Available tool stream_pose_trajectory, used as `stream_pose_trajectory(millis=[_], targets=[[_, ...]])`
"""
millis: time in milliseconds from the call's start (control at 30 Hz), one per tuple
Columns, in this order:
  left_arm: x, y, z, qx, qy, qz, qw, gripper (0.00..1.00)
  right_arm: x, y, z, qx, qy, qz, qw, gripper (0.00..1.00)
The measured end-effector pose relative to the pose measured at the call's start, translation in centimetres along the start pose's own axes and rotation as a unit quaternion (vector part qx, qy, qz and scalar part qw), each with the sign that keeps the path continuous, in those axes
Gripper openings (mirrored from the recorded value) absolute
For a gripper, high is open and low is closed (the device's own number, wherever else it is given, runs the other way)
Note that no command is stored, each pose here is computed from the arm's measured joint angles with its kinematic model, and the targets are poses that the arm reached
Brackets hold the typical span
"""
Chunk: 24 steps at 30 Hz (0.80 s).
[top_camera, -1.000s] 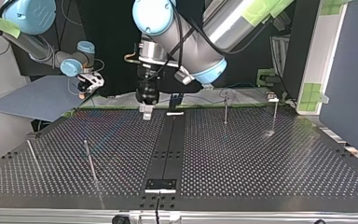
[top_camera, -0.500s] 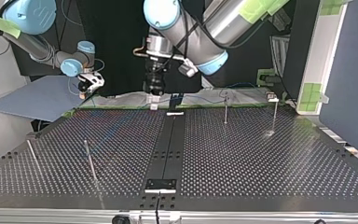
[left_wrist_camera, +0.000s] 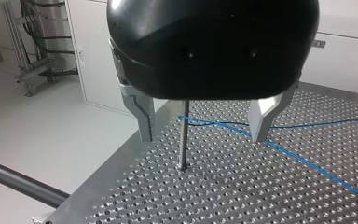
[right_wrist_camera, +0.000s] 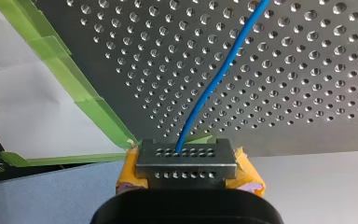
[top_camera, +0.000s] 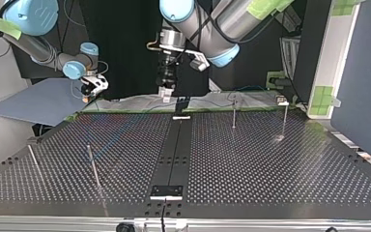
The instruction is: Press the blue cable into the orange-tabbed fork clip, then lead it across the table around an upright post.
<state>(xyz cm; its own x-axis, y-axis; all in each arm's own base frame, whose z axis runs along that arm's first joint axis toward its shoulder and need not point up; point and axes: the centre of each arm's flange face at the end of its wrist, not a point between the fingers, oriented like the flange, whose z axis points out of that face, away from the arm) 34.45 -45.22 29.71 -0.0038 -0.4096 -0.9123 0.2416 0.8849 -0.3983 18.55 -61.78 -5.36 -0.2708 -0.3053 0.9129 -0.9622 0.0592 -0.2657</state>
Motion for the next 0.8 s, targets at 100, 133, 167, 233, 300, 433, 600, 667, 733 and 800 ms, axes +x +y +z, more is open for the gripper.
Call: stream_pose_trajectory(millis=[100,133,167,233,300,433,600,667,733,800], targets=[[0.8,0.7,-0.6,0.000,0.000,0.001,1.0000,1.00,0.0,0.0,0.0,0.000,0.000,-0.0012,1.0000,0.00],[1.0,0.9,-0.8,0.001,0.000,0.001,1.0000,1.00,0.0,0.0,0.0,0.000,0.000,-0.0015,1.0000,0.00],[1.4,1.2,-1.0,0.001,0.000,0.001,1.0000,1.00,0.0,0.0,0.0,0.000,0.000,-0.0016,1.0000,0.00],[1.8,1.6,-1.4,0.001,0.000,0.002,1.0000,1.00,0.0,-0.1,0.0,0.000,0.000,-0.0020,1.0000,0.00],[2.3,2.1,-1.9,0.001,0.000,0.003,1.0000,1.00,0.0,-0.1,0.0,0.000,0.000,-0.0020,1.0000,0.00],[3.3,3.0,-2.8,0.001,0.002,0.005,1.0000,1.00,0.0,-0.1,0.0,0.000,0.000,-0.0021,1.0000,0.00],[4.6,4.4,-4.3,-0.004,0.016,0.014,0.9998,1.00,0.0,-0.1,0.0,0.000,-0.001,-0.0021,1.0000,0.00],[5.1,5.0,-4.9,-0.007,0.023,0.019,0.9995,1.00,0.0,-0.1,0.0,0.000,-0.001,-0.0021,1.0000,0.00],[5.6,5.5,-5.5,-0.009,0.030,0.024,0.9992,1.00,0.0,-0.1,0.0,0.000,0.000,-0.0021,1.0000,0.00],[6.1,6.1,-6.1,-0.012,0.038,0.029,0.9988,1.00,0.0,-0.1,0.0,0.001,-0.001,-0.0022,1.0000,0.00]])
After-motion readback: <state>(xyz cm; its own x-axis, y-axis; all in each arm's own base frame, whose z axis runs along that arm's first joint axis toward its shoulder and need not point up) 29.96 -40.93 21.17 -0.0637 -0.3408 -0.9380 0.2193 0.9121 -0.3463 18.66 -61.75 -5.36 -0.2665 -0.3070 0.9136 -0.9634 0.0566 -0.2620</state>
